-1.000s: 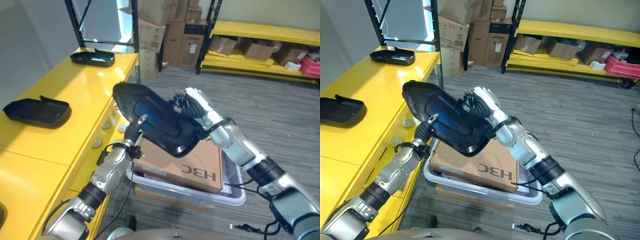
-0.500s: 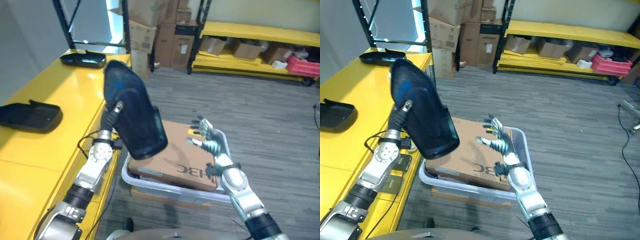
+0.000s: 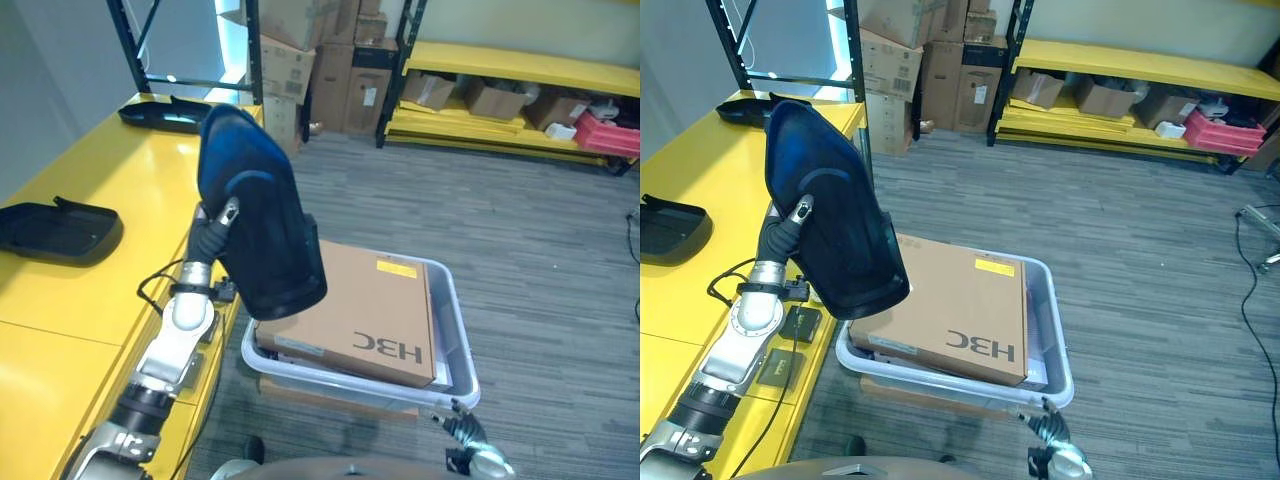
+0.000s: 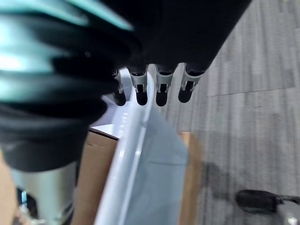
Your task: Move parts from the plastic box to the shelf.
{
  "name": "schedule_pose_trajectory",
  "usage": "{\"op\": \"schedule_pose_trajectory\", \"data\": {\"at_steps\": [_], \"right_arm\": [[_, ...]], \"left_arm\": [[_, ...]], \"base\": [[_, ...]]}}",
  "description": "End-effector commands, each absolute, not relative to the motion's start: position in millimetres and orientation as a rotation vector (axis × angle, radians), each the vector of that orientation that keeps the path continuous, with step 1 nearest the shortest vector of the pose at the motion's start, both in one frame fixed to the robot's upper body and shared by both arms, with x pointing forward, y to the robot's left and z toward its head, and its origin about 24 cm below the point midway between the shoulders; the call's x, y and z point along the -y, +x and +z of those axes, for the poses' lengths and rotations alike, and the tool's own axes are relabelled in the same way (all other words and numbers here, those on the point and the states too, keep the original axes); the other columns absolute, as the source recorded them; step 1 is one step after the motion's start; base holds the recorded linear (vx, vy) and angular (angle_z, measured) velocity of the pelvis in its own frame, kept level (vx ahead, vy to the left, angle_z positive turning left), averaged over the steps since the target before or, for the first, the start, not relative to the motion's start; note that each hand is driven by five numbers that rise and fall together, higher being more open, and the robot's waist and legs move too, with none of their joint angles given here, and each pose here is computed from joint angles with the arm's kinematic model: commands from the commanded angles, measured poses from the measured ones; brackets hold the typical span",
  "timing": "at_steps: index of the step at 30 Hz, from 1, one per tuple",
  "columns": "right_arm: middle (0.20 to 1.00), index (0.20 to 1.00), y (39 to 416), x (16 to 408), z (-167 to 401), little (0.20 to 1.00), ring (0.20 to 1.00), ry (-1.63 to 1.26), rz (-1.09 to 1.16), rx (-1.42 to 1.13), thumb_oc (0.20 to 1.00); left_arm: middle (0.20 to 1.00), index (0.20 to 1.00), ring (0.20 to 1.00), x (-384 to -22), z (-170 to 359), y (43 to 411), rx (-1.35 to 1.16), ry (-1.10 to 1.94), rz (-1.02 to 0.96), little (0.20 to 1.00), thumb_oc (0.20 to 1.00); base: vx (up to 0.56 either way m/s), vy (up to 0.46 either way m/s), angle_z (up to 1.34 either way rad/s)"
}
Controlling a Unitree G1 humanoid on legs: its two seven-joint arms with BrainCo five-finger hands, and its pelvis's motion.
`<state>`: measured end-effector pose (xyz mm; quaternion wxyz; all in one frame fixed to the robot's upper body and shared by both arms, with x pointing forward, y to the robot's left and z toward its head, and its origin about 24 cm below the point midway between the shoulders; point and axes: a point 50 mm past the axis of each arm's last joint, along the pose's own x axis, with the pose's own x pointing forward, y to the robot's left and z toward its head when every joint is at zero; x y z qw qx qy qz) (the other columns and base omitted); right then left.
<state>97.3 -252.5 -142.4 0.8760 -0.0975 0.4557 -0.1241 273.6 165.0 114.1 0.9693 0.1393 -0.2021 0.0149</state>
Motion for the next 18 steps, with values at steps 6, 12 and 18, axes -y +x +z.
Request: {"op": "schedule_pose_trajectory", "data": {"at_steps": [6, 12, 18], "right_arm": [[1.000, 1.000, 108, 212, -156, 1.000, 1.000, -0.264, -0.044, -1.022, 1.000], [1.000, 1.000, 128, 204, -155, 1.000, 1.000, -0.404, 0.027, -1.032, 1.000], [1.000, 1.000, 135, 221, -151, 1.000, 1.000, -0.452, -0.027, -1.051, 1.000]], "left_arm": [[0.200, 0.200, 0.200, -173, 166, 250, 0.719, 0.275, 0.014, 0.200, 0.200], [0.200, 0.200, 0.200, -186, 178, 231, 0.780, 0.192, 0.047, 0.200, 0.200], [0.200, 0.200, 0.200, -187, 187, 216, 0.830, 0.185, 0.012, 0.200, 0.200]], "base": [[-0.04, -0.131, 0.06], [-0.10, -0.174, 0.60], [-0.13, -0.092, 1.37]]}}
